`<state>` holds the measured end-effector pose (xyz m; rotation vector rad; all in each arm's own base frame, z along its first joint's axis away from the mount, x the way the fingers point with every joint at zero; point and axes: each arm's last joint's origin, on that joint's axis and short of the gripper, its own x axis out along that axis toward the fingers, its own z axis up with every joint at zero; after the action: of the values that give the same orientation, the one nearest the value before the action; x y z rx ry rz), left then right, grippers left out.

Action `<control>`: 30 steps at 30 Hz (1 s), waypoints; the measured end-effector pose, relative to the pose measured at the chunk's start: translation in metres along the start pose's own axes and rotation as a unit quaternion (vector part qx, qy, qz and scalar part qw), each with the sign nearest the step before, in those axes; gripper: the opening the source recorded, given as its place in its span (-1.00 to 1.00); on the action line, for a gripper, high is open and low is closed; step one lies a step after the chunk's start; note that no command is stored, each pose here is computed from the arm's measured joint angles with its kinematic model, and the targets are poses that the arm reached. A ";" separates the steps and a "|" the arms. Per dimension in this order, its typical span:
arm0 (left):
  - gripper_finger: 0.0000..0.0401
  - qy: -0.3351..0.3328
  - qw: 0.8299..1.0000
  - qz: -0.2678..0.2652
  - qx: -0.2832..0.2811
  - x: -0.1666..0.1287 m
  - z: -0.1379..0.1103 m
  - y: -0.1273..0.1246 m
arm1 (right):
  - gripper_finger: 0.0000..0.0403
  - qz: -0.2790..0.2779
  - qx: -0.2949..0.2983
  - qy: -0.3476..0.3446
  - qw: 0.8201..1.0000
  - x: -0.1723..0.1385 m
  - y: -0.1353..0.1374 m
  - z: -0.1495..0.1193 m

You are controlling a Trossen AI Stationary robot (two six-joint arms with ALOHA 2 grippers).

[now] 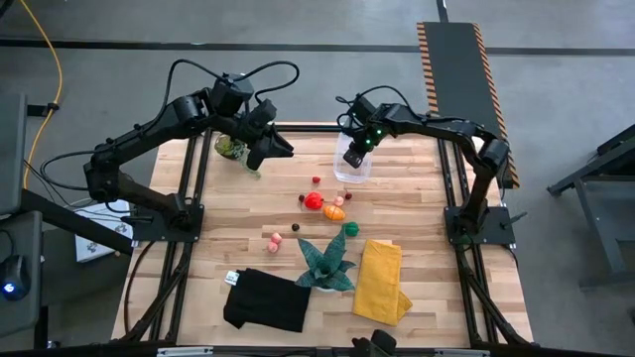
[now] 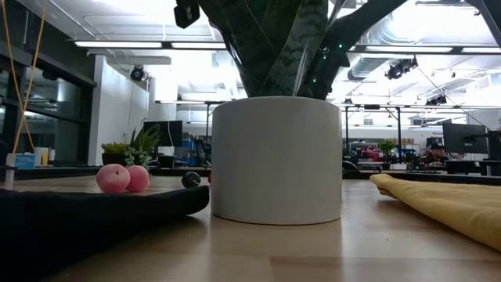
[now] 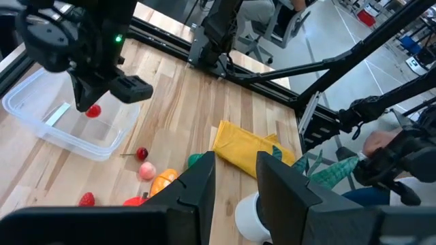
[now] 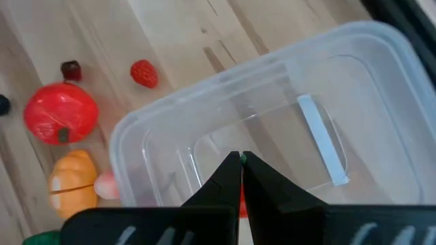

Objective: Pick and placing Produce into tupperware
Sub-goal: Put the bottom red cherry into the transparent container

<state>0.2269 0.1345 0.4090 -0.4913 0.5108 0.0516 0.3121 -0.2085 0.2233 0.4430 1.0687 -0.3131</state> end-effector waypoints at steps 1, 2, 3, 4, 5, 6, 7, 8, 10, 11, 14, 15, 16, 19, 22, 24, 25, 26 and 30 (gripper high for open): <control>-0.53 0.000 1.000 0.000 0.000 0.000 0.000 0.000 | -1.00 0.000 0.001 0.005 1.000 0.003 -0.001 -0.001; -0.53 0.000 1.000 0.000 0.000 0.000 0.000 0.000 | -1.00 -0.001 0.002 0.009 1.000 0.006 -0.001 -0.001; -0.53 0.000 1.000 0.000 0.000 0.000 0.000 0.000 | -1.00 -0.002 0.003 0.013 1.000 0.008 -0.002 -0.001; -0.53 0.000 1.000 0.000 0.000 0.000 0.000 0.000 | -1.00 -0.002 0.004 0.016 1.000 0.010 -0.002 -0.002; -0.53 0.000 1.000 0.000 0.000 0.000 0.000 0.000 | -1.00 -0.005 0.004 0.018 1.000 0.011 -0.002 -0.002; -0.53 0.000 1.000 0.000 0.000 0.000 0.000 0.000 | -1.00 -0.007 0.004 0.020 1.000 0.012 -0.003 -0.002; -0.53 0.001 1.000 0.000 0.000 0.000 0.000 0.000 | -1.00 -0.010 0.001 0.022 1.000 0.014 -0.002 -0.002; -0.53 0.001 1.000 0.000 -0.001 0.000 0.000 0.000 | -1.00 -0.014 -0.002 0.022 1.000 0.014 -0.002 -0.002; -0.53 0.002 1.000 0.000 -0.002 0.000 -0.001 0.000 | -1.00 -0.020 -0.007 0.025 0.999 0.015 -0.002 -0.003; -0.53 0.003 1.000 0.001 -0.001 0.000 -0.001 0.000 | -1.00 -0.022 -0.008 0.025 0.999 0.015 -0.002 -0.003; -0.53 0.010 1.000 0.002 0.003 0.000 -0.002 0.000 | -1.00 -0.024 -0.010 0.026 0.999 0.015 -0.002 -0.003; -0.53 0.012 1.000 0.002 0.002 0.000 -0.003 0.000 | -1.00 -0.024 -0.012 0.026 0.999 0.015 -0.002 -0.003; -0.53 0.013 1.000 0.002 0.001 0.000 -0.003 0.000 | -1.00 -0.024 -0.013 0.027 0.999 0.015 -0.002 -0.003; -0.53 0.014 1.000 0.002 0.004 0.000 -0.003 0.000 | -1.00 -0.024 -0.017 0.028 0.999 0.015 -0.001 -0.003; -0.53 0.014 1.000 0.002 0.004 0.000 -0.003 0.000 | -1.00 -0.023 -0.021 0.029 0.999 0.015 0.000 -0.003; -0.53 0.014 1.000 0.002 0.005 0.000 -0.003 0.000 | -1.00 -0.022 -0.028 0.030 0.999 0.015 0.001 -0.003; -0.53 0.014 1.000 0.002 0.007 0.000 -0.003 0.000 | -0.99 -0.022 -0.029 0.031 0.999 0.016 0.002 -0.003; -0.53 0.014 1.000 0.002 0.008 0.000 -0.003 0.000 | -0.98 -0.021 -0.030 0.031 0.999 0.016 0.002 -0.003; -0.53 0.014 1.000 0.002 0.009 0.000 -0.003 0.000 | -0.91 -0.017 -0.035 0.031 0.999 0.016 0.005 -0.003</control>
<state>0.2255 0.1335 0.4065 -0.4734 0.5384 0.0437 0.3190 -0.2032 0.2085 0.3753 1.1449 -0.2928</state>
